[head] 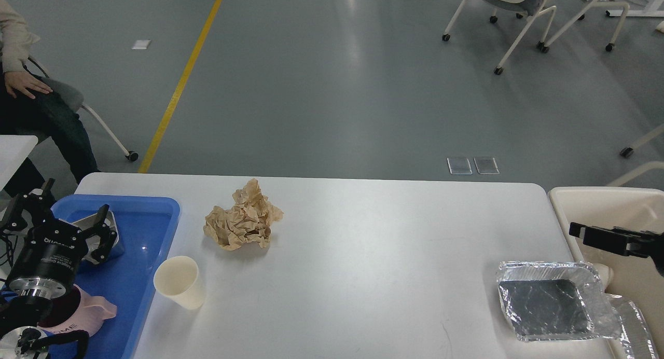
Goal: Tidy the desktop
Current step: 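Release the steel box and withdraw the left gripper, then lower the right gripper to the foil tray edge and grasp it, then lift the foil tray with the right gripper and swing it inward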
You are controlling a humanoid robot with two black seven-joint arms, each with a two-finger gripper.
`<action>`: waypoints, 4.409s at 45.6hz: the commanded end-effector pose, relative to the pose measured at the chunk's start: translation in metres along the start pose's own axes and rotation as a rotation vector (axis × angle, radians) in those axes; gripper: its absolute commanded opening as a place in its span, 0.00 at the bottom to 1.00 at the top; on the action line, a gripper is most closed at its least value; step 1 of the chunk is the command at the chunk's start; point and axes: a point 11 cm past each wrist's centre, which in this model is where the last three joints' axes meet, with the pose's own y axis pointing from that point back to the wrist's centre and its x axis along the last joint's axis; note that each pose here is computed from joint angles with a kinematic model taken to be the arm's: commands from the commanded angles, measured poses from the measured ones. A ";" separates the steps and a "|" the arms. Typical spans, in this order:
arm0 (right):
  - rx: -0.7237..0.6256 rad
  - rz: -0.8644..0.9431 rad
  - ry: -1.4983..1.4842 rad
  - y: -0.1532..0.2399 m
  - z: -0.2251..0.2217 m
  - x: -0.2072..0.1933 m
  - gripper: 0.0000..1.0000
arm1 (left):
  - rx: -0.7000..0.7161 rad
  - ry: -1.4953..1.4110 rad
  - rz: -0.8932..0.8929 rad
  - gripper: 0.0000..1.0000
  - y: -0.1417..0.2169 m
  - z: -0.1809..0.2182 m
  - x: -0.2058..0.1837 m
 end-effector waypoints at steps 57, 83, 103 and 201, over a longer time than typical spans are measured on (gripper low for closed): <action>-0.216 -0.135 -0.091 -0.035 0.094 -0.092 1.00 | 0.068 -0.017 0.020 0.97 0.001 -0.017 0.006; -0.253 -0.169 -0.020 -0.071 0.114 -0.118 1.00 | 0.073 -0.016 0.023 0.97 0.003 -0.019 0.007; -0.316 -0.181 -0.034 -0.077 0.131 -0.137 0.68 | 0.076 -0.013 0.029 0.97 0.005 -0.022 0.009; -0.153 -0.111 -0.233 -0.058 0.033 0.058 0.00 | 0.089 -0.048 0.090 0.97 0.010 -0.015 0.022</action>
